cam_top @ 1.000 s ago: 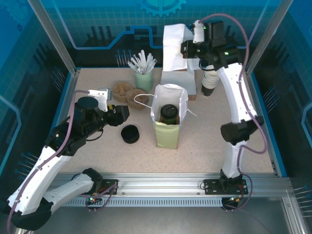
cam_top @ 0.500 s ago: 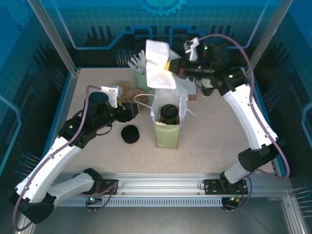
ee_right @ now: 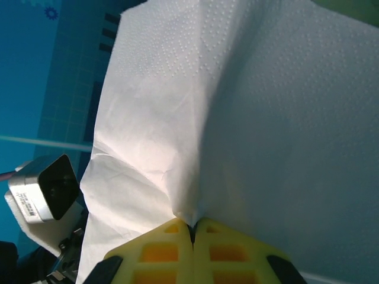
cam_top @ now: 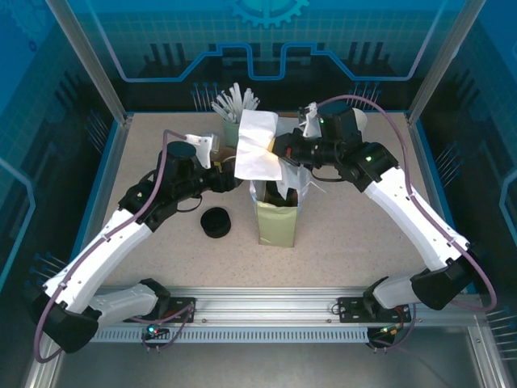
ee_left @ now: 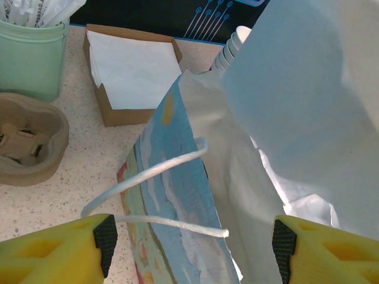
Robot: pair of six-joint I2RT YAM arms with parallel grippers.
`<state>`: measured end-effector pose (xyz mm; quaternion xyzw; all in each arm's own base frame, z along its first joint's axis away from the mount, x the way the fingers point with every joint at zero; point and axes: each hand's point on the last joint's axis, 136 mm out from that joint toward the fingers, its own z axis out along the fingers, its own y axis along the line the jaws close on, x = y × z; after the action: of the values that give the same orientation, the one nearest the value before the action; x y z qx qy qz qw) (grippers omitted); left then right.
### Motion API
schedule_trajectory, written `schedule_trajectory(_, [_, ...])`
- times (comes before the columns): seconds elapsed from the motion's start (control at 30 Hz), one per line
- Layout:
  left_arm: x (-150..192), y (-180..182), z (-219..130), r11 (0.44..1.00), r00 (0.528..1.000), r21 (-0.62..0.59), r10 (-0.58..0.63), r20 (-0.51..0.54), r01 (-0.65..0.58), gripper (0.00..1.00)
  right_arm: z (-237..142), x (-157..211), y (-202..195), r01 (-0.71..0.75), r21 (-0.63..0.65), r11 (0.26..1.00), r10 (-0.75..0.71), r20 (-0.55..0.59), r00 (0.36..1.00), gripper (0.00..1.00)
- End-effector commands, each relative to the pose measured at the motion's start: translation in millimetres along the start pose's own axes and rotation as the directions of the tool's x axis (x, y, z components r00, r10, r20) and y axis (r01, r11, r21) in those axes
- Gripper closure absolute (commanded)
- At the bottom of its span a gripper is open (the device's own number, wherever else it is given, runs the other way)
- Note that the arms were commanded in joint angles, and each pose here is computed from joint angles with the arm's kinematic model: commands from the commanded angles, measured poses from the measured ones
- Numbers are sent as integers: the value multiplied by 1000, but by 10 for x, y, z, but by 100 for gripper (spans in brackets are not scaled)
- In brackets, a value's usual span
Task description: Pack the takeout coffee
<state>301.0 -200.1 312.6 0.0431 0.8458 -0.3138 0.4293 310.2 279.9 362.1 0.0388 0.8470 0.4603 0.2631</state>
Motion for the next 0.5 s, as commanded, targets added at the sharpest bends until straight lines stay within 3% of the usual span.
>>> schedule_trajectory(0.0, [-183,-145,-37,998,999,58,-12,46,9,28,4,3,-143,16,67,998,-19,48,999,100])
schedule_trajectory(0.27, [-140,-80,-14,1000,999,31,-4,37,3,29,231,123,-514,34,187,982,-32,-12,999,100])
schedule_trajectory(0.47, [-143,37,-24,998,1000,-55,22,19,-21,31,289,256,-870,79,348,934,-54,-81,995,100])
